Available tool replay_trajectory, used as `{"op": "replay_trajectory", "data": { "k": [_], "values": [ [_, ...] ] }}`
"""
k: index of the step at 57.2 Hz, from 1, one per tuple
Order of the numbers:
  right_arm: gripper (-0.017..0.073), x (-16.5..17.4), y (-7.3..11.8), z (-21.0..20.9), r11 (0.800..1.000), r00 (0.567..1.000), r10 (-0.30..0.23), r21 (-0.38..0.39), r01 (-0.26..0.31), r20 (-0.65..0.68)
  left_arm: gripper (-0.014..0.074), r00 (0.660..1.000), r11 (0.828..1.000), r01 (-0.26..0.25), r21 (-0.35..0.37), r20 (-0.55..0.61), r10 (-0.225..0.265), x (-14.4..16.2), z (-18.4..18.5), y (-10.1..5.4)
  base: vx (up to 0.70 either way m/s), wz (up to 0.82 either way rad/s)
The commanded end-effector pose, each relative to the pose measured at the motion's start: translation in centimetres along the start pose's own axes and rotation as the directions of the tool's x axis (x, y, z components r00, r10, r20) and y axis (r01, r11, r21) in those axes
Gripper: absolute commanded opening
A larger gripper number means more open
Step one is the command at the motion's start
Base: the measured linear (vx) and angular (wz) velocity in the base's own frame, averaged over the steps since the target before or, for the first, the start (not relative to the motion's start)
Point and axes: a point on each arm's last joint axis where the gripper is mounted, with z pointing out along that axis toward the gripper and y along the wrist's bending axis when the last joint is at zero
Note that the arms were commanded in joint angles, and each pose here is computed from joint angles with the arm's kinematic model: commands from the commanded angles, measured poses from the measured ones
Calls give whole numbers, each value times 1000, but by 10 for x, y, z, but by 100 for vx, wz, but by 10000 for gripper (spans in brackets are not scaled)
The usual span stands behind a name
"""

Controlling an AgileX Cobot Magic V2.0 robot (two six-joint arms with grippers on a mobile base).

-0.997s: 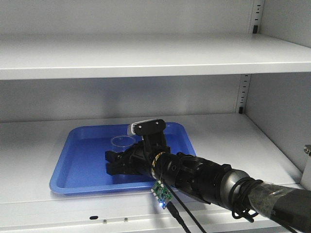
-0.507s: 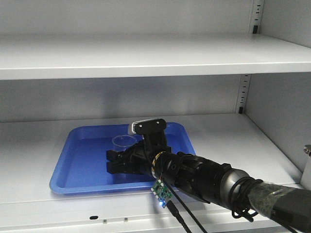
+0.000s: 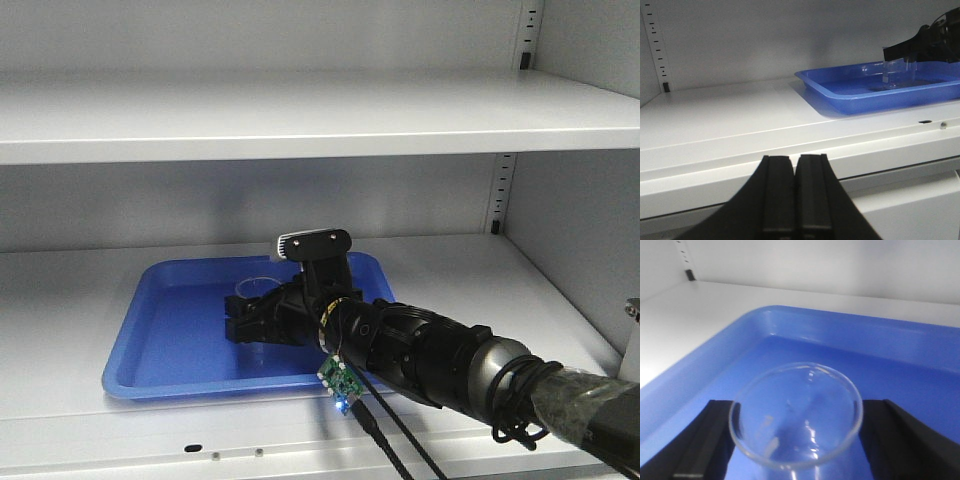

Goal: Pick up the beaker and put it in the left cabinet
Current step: 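Lower the beaker onto the blue tray and open the right gripper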

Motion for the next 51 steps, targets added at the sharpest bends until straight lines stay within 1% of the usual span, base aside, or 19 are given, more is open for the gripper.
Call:
{"op": "replay_trajectory", "data": {
  "k": [1,10,15,19,25,45,47,51],
  "values": [
    [584,-43,5,-23,1000,994,0,-14,1,114,1,996,1000,11,-6,86,-10,-3,-1,0,0,0],
    [596,-50,7,-28,1000,991,6,-16,-4,131,1,996,1000,11,-6,86,-10,-3,-1,0,0,0],
    [595,-51,7,-29,1000,990,24,-21,-21,136,1,996,1000,11,-6,86,-10,-3,-1,0,0,0],
    [595,-52,8,-30,998,989,50,-31,-46,142,1,996,1000,11,-6,86,-10,-3,-1,0,0,0],
    [595,-53,9,-30,997,986,63,-49,-56,153,1,996,1000,11,-6,86,-10,-3,-1,0,0,0],
    [595,-65,12,-40,997,980,57,-66,-45,189,1,996,1000,11,-6,86,-10,-3,-1,0,0,0],
    [595,-68,13,-42,997,979,48,-70,-35,198,1,996,1000,11,-6,86,-10,-3,-1,0,0,0],
    [595,-75,15,-49,998,977,14,-69,1,213,1,996,1000,11,-6,86,-10,-3,-1,0,0,0]
  ]
}}
